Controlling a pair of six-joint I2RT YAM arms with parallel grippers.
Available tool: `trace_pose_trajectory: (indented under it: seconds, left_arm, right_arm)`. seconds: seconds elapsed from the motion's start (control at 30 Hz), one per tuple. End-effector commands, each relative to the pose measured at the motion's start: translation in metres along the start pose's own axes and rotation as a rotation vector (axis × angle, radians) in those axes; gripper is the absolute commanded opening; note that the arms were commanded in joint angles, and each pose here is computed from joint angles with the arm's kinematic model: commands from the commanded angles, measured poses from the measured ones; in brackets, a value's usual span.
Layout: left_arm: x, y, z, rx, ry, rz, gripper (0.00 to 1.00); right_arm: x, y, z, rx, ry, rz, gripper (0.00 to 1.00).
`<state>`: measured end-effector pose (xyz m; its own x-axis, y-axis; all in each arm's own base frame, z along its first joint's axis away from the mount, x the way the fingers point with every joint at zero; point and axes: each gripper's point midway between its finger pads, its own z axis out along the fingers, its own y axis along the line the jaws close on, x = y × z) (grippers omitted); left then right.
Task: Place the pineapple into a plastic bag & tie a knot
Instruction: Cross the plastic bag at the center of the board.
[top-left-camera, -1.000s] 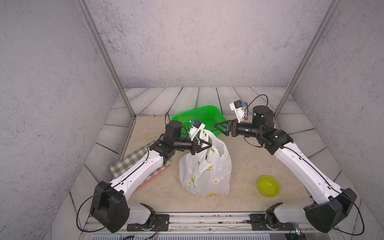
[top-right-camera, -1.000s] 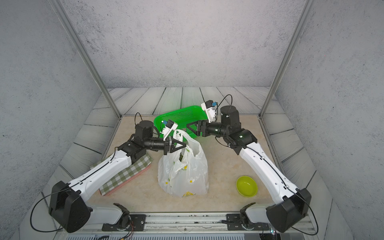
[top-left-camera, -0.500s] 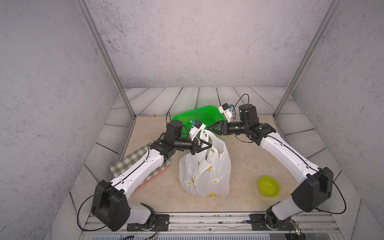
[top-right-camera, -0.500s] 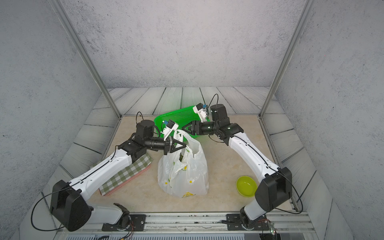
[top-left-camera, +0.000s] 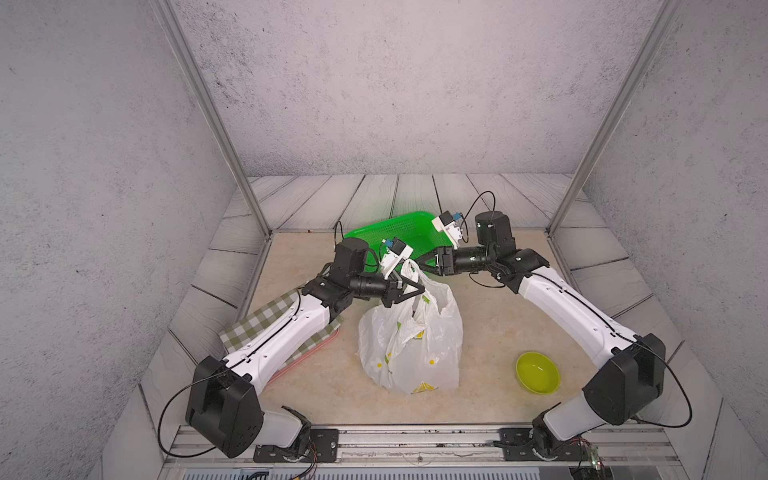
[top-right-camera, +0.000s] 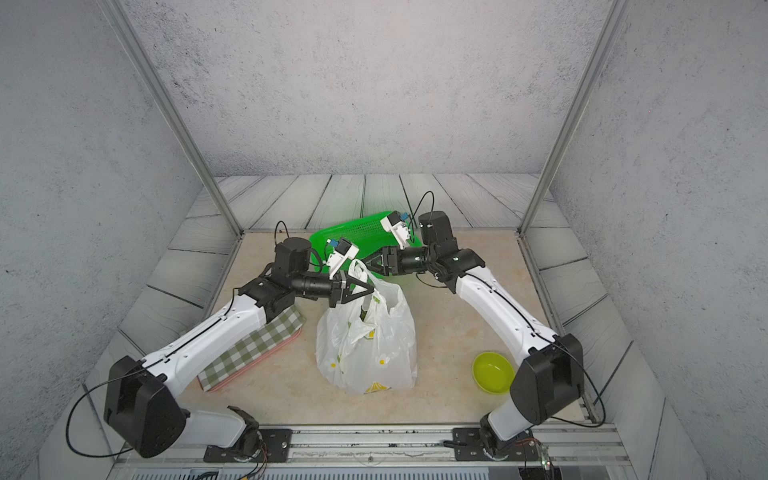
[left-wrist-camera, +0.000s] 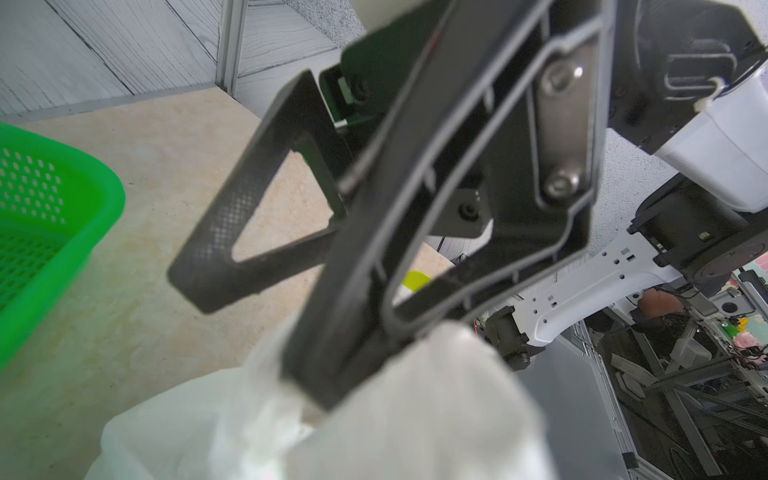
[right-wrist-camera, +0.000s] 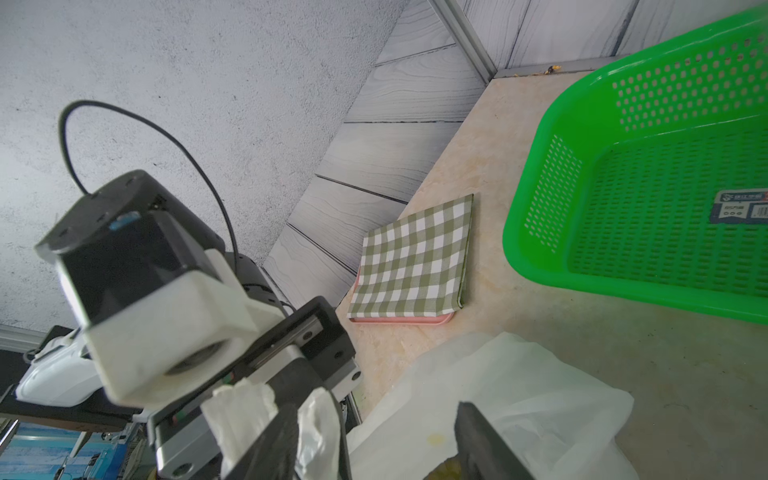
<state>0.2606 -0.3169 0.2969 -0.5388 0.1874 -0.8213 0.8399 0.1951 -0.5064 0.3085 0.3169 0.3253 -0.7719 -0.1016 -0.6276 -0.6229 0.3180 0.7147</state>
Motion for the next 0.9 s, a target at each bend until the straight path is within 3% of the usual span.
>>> trace_pose_trajectory:
  seconds: [0.0, 0.23, 0.5, 0.87]
  left_arm:
    - [-0.012, -0.008, 0.000, 0.019, -0.017, 0.039, 0.00]
    - [-0.013, -0.007, -0.001, 0.010, -0.020, 0.032, 0.00]
    - [-0.009, 0.008, 0.001, -0.057, -0.017, -0.024, 0.04]
    - [0.008, 0.023, 0.007, -0.079, 0.014, -0.098, 0.08]
  right_arm:
    - [0.009, 0.017, -0.003, -0.046, 0.016, -0.029, 0.58]
    - [0.008, 0.020, -0.006, -0.027, -0.007, -0.037, 0.31]
    - [-0.001, 0.010, -0.021, 0.098, -0.115, -0.058, 0.03]
    - [-0.014, 0.009, -0.043, 0.220, -0.227, -0.110, 0.00]
